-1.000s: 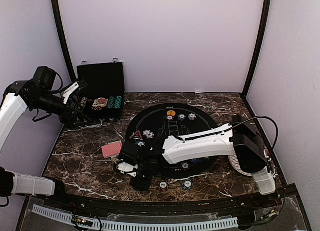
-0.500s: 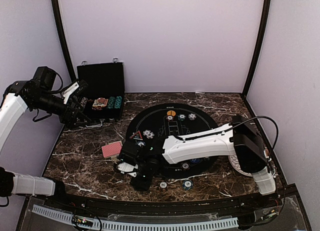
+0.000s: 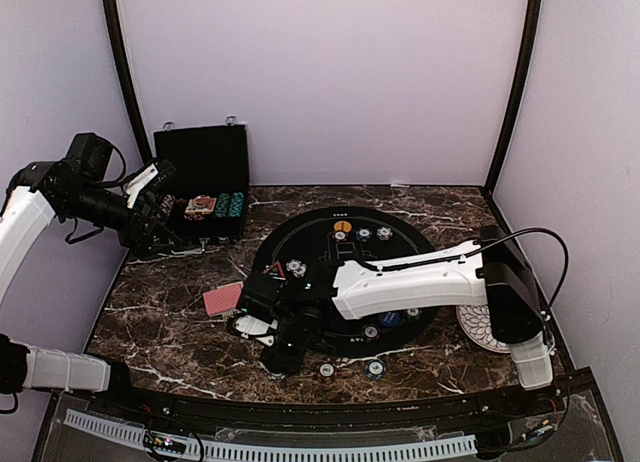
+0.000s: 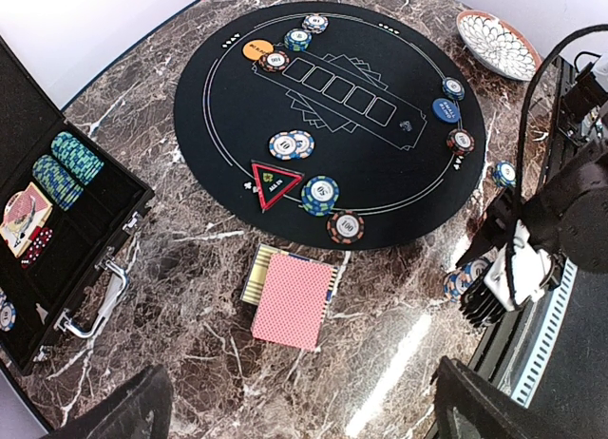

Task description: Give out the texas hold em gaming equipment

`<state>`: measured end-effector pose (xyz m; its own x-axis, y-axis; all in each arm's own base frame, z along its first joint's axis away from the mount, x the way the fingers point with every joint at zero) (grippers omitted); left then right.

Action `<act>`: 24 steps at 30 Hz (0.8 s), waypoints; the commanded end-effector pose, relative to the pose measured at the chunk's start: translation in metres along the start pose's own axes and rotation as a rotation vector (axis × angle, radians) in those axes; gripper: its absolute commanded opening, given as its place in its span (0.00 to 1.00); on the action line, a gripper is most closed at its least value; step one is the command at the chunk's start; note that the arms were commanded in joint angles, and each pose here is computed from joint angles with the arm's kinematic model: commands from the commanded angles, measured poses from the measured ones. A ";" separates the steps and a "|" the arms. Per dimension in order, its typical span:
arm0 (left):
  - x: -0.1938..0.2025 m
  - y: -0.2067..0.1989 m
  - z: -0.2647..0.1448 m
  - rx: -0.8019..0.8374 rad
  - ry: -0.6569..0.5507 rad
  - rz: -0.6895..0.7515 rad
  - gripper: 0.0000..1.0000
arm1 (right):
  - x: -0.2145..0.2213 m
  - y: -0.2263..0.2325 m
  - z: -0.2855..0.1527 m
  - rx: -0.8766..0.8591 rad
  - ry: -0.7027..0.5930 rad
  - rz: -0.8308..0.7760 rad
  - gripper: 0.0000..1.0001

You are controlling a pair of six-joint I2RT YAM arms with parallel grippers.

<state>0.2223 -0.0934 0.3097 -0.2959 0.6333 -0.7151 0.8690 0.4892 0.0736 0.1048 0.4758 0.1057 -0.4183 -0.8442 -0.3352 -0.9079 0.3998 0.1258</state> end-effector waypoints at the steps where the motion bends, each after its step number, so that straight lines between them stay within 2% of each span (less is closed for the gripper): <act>1: 0.000 -0.004 -0.003 0.012 0.005 0.017 0.99 | -0.018 -0.008 -0.044 0.013 -0.111 0.067 0.03; 6: 0.003 -0.004 -0.002 0.002 0.016 0.024 0.99 | -0.013 -0.052 -0.056 0.092 -0.155 0.226 0.00; 16: 0.009 -0.004 0.006 0.006 0.009 0.016 0.99 | 0.041 -0.147 -0.062 0.254 -0.173 0.531 0.00; 24: 0.008 0.000 0.011 0.025 0.014 0.010 0.99 | 0.052 -0.164 -0.051 0.250 -0.165 0.592 0.00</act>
<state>0.2228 -0.0917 0.2962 -0.3101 0.6503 -0.6935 0.8712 0.4864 0.0665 0.2237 0.3395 0.1051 -0.8165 -0.4538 -0.3568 -0.5061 0.8601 0.0642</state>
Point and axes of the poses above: each gripper's point midway between its finger pads, its own z axis out along the fingers, its own y axis along the line the jaws close on, x = y × z, the point moved 5 cm from there along -z, back along the fingers, and after that the axes turned 11 degrees about z, right-handed, at the moved point
